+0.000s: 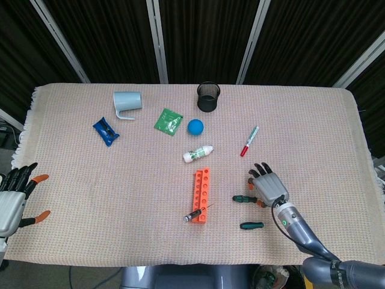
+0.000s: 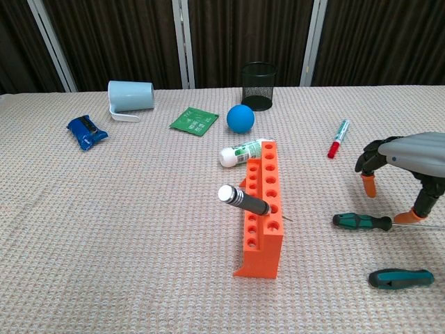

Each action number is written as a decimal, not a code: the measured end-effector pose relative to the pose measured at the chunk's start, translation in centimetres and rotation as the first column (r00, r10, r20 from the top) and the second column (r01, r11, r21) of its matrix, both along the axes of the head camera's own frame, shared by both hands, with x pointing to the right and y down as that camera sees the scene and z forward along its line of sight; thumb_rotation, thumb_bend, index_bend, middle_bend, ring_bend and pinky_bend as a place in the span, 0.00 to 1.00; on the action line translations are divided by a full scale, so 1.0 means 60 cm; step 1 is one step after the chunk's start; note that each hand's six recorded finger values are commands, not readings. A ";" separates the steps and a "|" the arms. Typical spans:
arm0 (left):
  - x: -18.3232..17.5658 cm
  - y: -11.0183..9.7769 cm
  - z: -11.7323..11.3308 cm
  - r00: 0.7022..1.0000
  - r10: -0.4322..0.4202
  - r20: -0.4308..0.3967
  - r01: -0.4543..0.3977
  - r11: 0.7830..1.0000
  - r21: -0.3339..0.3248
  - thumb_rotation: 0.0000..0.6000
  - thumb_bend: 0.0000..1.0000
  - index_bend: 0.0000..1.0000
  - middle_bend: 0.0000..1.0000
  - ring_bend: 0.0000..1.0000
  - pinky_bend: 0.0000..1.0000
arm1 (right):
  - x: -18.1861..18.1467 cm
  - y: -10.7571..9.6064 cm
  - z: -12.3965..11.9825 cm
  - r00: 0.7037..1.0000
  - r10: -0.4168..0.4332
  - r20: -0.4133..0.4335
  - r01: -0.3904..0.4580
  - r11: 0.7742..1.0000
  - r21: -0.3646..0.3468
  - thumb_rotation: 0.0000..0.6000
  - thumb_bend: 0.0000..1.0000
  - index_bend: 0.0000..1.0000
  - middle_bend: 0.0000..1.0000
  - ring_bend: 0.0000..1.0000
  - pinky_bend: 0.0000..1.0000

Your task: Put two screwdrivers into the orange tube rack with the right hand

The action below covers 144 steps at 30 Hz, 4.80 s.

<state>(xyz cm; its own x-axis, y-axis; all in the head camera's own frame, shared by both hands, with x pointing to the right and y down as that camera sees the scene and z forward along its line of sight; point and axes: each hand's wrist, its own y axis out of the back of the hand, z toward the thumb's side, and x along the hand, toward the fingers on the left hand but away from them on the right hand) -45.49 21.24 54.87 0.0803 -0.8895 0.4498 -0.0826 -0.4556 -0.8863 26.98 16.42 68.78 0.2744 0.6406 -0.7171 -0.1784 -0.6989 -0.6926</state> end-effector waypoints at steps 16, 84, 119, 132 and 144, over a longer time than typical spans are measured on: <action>-0.004 0.001 0.000 1.000 -0.008 0.003 0.008 1.000 -0.002 1.00 0.11 0.22 0.00 0.00 0.00 | -0.012 0.020 0.038 0.999 0.034 -0.004 -0.034 0.997 -0.062 1.00 0.15 0.48 0.16 0.00 0.00; -0.016 0.006 0.020 1.000 -0.024 -0.001 0.024 0.999 -0.037 1.00 0.11 0.22 0.00 0.00 0.00 | -0.069 0.027 0.043 0.992 -0.072 -0.101 0.070 0.997 -0.026 1.00 0.40 0.61 0.23 0.00 0.00; 0.003 0.009 -0.005 1.000 0.002 -0.006 -0.002 1.000 -0.017 1.00 0.11 0.22 0.00 0.00 0.00 | -0.068 -0.123 -0.182 0.323 0.732 0.600 -0.385 0.681 -0.623 1.00 0.42 0.65 0.26 0.00 0.00; 0.009 0.006 -0.004 1.000 0.011 -0.008 -0.011 1.000 -0.022 1.00 0.11 0.21 0.00 0.00 0.00 | -0.097 -0.136 -0.218 0.197 0.725 0.660 -0.240 0.689 -0.684 1.00 0.42 0.65 0.26 0.00 0.00; 0.004 0.008 -0.001 1.000 0.006 -0.001 -0.006 1.000 -0.030 1.00 0.11 0.21 0.00 0.00 0.00 | -0.118 -0.125 -0.144 0.239 0.728 0.643 -0.253 0.686 -0.683 1.00 0.42 0.65 0.26 0.00 0.00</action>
